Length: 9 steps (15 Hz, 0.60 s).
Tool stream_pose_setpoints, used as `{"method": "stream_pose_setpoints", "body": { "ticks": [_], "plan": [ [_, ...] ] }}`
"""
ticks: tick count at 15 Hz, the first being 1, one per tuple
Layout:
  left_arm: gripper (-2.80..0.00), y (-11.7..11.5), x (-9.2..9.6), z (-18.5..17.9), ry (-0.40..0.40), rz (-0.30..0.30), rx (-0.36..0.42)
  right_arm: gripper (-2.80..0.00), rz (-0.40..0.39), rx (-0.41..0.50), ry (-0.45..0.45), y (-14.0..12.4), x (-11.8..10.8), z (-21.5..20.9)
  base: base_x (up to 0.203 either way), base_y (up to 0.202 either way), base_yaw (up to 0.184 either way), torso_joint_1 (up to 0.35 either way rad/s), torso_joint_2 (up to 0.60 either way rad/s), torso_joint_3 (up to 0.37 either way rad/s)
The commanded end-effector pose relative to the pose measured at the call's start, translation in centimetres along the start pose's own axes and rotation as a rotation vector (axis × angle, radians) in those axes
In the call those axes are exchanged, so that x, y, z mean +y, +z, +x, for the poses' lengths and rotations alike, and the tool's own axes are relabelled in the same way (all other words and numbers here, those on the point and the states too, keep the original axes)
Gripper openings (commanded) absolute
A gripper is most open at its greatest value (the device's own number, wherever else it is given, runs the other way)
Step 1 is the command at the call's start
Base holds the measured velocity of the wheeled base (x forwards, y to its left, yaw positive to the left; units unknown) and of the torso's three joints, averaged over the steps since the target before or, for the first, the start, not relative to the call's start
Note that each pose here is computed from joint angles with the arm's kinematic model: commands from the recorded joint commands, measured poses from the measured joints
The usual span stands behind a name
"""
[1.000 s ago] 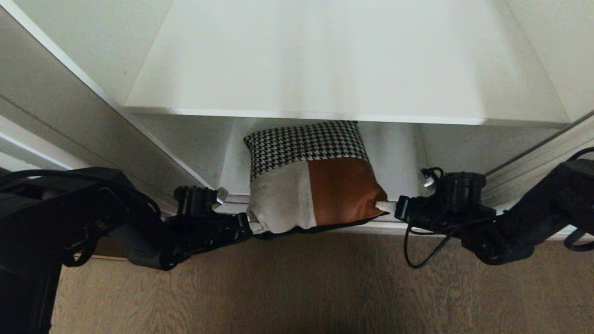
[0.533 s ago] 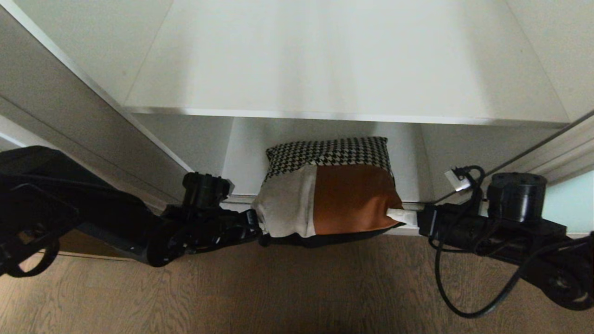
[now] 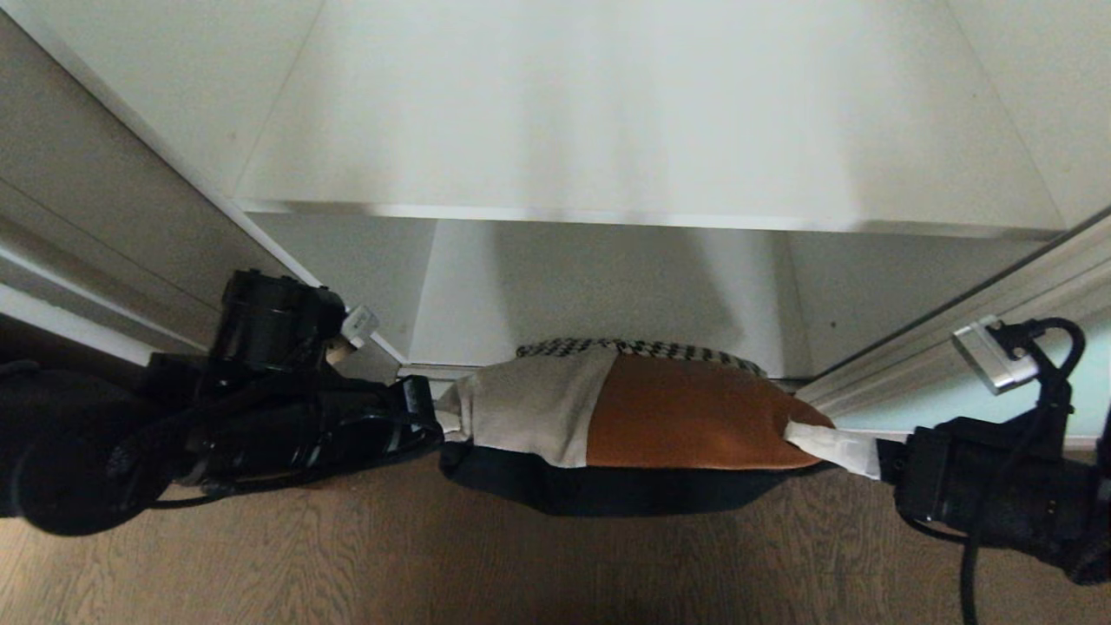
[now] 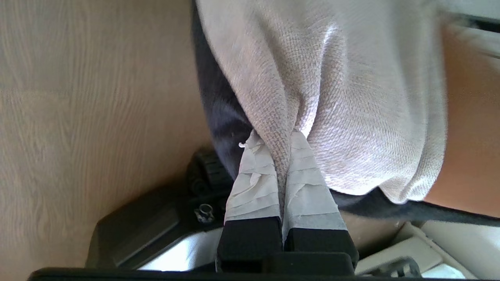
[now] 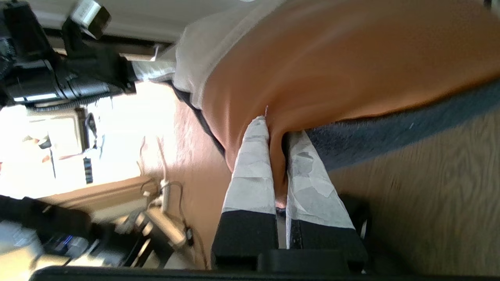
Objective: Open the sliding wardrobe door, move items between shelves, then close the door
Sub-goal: Place the pillow on the higher shelf
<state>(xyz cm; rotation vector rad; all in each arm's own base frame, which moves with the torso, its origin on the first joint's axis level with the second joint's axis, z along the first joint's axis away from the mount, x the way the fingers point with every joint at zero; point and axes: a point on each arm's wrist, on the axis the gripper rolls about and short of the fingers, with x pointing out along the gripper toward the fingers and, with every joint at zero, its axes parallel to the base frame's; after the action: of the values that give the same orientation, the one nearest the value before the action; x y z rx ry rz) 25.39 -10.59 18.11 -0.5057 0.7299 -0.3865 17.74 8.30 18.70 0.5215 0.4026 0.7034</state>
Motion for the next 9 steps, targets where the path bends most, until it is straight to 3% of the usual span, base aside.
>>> {"method": "stream_pose_setpoints", "body": {
  "ticks": [1, 3, 6, 9],
  "plan": [
    [-2.8, -0.6, -1.2, -4.4, -0.071, 0.046, -0.088, -2.8, -0.025, -0.046, 0.045, 0.2, 2.7, -4.7, 0.0, 0.0, 0.0, 0.0, 0.0, 0.0],
    [-2.8, -1.0, -1.5, -6.3, -0.097, 0.104, -0.127, -2.8, -0.024, -0.043, 0.043, 0.1, 3.8, -7.2, 0.0, 0.0, 0.0, 0.0, 0.0, 0.0],
    [-2.8, -1.5, -1.7, -8.9, -0.129, 0.132, -0.191, -2.8, -0.029, -0.069, 0.04, 0.3, 5.2, -10.4, 0.0, 0.0, 0.0, 0.0, 0.0, 0.0],
    [-2.8, -2.3, -1.6, -10.2, -0.146, 0.17, -0.205, -2.8, -0.02, -0.108, -0.014, 0.1, 4.8, -11.3, 0.0, 0.0, 0.0, 0.0, 0.0, 0.0]
  ]
}}
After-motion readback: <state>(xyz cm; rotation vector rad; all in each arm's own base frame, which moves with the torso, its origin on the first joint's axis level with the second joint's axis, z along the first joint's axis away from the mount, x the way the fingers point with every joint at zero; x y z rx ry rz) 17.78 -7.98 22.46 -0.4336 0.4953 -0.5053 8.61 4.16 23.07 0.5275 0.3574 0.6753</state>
